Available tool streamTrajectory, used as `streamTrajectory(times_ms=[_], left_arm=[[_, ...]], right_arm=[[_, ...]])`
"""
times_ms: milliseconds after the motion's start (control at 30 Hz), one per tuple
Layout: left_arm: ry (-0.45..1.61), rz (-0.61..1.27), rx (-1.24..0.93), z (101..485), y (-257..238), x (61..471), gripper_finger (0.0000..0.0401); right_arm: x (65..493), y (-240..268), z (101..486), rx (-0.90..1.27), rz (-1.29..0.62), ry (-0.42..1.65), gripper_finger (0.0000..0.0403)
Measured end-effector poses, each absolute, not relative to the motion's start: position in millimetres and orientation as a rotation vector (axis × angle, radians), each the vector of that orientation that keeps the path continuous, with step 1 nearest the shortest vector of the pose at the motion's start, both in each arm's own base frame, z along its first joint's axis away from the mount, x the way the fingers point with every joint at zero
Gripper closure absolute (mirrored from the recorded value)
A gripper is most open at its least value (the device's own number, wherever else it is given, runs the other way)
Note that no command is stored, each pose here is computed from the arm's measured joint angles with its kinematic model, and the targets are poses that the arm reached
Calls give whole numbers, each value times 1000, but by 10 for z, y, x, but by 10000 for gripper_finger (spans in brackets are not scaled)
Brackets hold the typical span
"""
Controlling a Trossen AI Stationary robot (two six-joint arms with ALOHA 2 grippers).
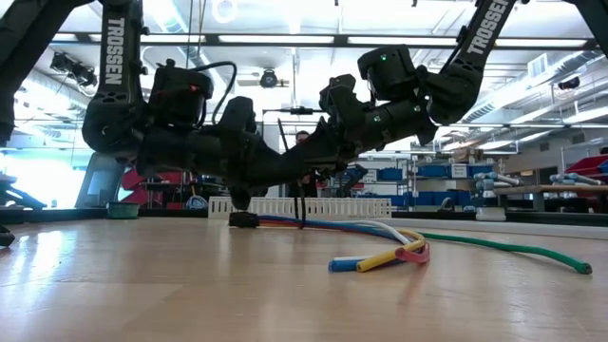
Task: Ziptie cables
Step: Wrap the zip tie around the cable wires
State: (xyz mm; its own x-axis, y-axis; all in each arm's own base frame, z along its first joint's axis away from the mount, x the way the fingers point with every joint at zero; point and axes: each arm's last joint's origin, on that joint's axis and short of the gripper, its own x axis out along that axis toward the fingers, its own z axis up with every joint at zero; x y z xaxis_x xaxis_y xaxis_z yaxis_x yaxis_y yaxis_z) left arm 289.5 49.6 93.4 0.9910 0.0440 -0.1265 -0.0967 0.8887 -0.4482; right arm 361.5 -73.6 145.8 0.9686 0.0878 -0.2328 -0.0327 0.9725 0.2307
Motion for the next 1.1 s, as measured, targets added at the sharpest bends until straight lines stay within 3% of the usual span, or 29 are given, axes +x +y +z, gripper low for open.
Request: streamTrajectory(times_ms=[133, 767, 1000, 1100], left_arm=[[115, 73, -471, 933, 498, 2895, 380], [133, 87, -476, 917, 499, 2895, 376], [250, 28, -499, 812, 413, 2877, 376], [260, 45, -482, 801, 370, 2883, 376]], right_arm=[[3615, -739, 1458, 226, 52, 243, 403], [3550, -1106, 1612, 193, -116, 57, 403], [3477, -1352, 1819, 169, -240, -125, 403], [3438, -1429, 1804, 204, -209, -124, 403]])
